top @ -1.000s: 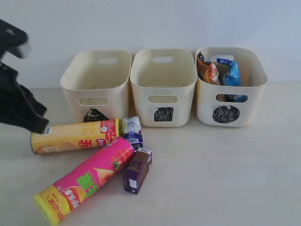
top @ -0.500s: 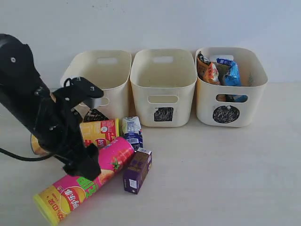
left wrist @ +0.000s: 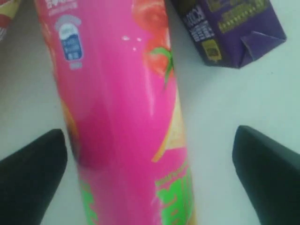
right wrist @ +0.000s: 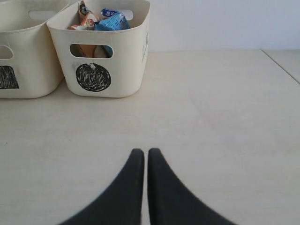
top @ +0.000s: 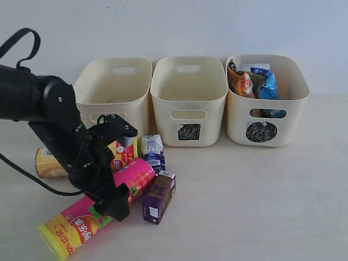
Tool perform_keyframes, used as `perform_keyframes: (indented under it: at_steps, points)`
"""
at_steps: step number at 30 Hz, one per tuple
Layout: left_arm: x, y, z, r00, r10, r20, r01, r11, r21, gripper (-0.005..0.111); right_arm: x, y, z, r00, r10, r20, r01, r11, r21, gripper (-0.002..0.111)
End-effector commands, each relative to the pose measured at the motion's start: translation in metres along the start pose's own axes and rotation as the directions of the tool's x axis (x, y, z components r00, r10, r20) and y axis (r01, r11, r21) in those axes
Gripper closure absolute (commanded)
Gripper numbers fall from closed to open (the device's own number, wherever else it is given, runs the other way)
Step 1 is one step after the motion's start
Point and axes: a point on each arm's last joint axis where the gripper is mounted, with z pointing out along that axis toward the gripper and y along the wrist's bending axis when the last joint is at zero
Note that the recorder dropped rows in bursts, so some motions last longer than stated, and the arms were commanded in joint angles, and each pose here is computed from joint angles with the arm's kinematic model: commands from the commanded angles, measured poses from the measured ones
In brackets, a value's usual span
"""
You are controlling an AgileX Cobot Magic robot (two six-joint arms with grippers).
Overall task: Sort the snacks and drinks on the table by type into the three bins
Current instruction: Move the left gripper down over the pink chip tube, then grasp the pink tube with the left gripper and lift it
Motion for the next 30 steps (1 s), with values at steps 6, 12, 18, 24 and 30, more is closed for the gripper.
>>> perform_keyframes:
  at_steps: [6,12,18,24,30]
  points:
    - [-0.004,0.008,0.031,0.999,0.036,-0.038,-0.037,0.999,-0.022,0.021,0.001,0.0,0.0,1.0,0.002,0.005,-0.002,1.0,0.001,0.108]
    - [-0.002,0.009,0.039,0.998,0.014,-0.057,-0.015,1.0,-0.011,0.035,0.0,0.0,0.0,1.0,0.002,0.012,-0.002,1.0,0.001,0.108]
    - [0.001,0.006,0.039,0.995,0.0,-0.099,0.002,1.0,0.013,0.099,0.001,0.0,0.0,1.0,0.002,0.009,-0.002,1.0,0.001,0.108]
    - [0.003,0.005,0.038,0.994,-0.004,-0.114,0.007,1.0,0.022,0.103,0.001,0.0,0.0,1.0,0.002,0.009,-0.002,1.0,0.001,0.108]
    - [-0.001,0.005,0.021,0.997,-0.024,-0.069,0.024,1.0,0.001,0.103,0.001,0.0,0.0,1.0,0.002,0.009,-0.002,1.0,0.001,0.108]
